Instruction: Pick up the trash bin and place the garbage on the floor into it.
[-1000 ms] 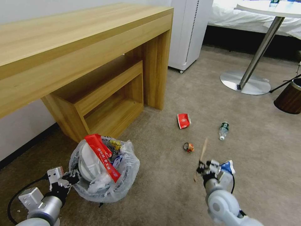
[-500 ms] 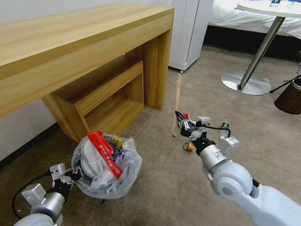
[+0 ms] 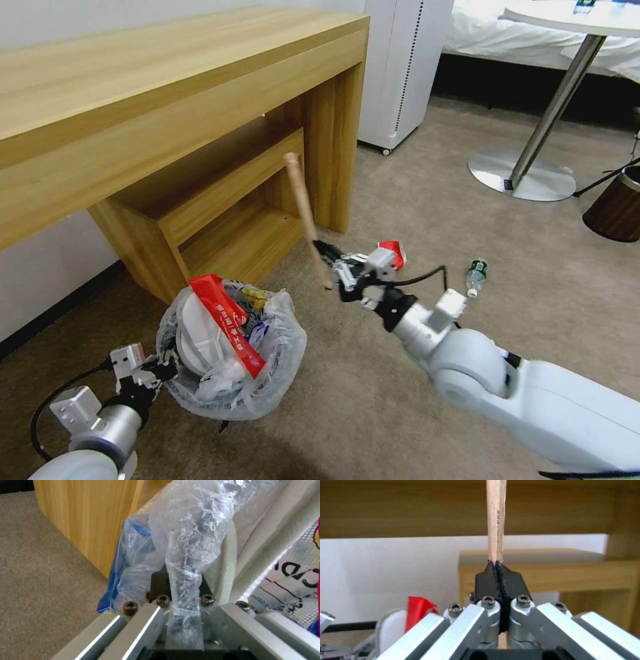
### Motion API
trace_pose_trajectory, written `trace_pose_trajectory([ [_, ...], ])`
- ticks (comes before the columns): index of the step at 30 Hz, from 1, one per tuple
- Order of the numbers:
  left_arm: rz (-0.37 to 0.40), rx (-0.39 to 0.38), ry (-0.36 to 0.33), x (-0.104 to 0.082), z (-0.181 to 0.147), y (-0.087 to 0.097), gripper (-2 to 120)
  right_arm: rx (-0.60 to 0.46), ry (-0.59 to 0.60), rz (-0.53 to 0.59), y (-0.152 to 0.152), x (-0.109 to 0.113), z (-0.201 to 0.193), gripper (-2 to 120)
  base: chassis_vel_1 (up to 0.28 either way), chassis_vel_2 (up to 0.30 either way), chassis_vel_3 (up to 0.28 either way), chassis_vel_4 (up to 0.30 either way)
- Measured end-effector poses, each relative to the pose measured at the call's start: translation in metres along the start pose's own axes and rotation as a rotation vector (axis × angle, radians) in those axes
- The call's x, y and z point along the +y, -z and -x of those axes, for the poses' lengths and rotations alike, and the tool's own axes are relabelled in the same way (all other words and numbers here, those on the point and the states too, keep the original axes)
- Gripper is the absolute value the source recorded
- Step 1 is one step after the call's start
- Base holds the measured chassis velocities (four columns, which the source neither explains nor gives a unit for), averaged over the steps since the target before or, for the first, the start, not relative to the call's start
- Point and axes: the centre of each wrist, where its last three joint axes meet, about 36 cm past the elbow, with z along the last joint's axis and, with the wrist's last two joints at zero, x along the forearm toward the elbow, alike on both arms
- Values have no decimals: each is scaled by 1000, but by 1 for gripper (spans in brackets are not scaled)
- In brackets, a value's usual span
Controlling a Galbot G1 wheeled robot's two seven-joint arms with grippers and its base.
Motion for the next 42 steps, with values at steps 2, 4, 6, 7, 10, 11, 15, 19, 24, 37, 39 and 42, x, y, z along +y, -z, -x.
trace_pose_trajectory([
  [2, -1, -2, -1, -1, -1, 1, 0, -10, 51, -14, -7, 2, 13, 0, 0, 0, 0, 0],
  [4, -1, -4, -1, -1, -2, 1, 0, -13, 76, -15, -9, 3, 20, 0, 0, 0, 0, 0],
  [6, -2, -5, -1, -1, -2, 1, 0, -17, 103, -22, -12, 4, 28, 0, 0, 0, 0, 0],
  [7, -2, -5, -1, -1, -2, 1, 0, -17, 103, -22, -12, 4, 28, 0, 0, 0, 0, 0],
  [10, -7, -9, -2, -2, -2, 1, 0, -13, 158, -73, -24, 0, 43, 0, 0, 0, 0, 0],
  [11, -10, -9, -2, -2, -1, 1, 0, -13, 170, -84, -27, 0, 46, 0, 0, 0, 0, 0],
  [15, -15, -11, -2, -3, -2, 0, 0, 1, 193, -100, -40, 2, 52, 0, 0, 0, 0, 0],
  [19, -18, -15, -1, -3, -1, 0, 0, 9, 216, -106, -53, 7, 56, 0, 0, 0, 0, 0],
  [24, -19, -17, 2, -2, -1, 1, 0, 2, 232, -93, -56, 16, 60, 0, 0, 0, 0, 0],
  [37, -26, -24, 1, 1, 4, 2, 0, 17, 265, -104, -71, 23, 66, 0, 0, 0, 0, 0],
  [39, -28, -25, 1, 1, 5, 2, 0, 30, 268, -100, -82, 25, 65, 0, 0, 0, 0, 0],
  [42, -29, -25, 1, 2, 5, 2, 0, 35, 272, -101, -87, 26, 64, 0, 0, 0, 0, 0],
])
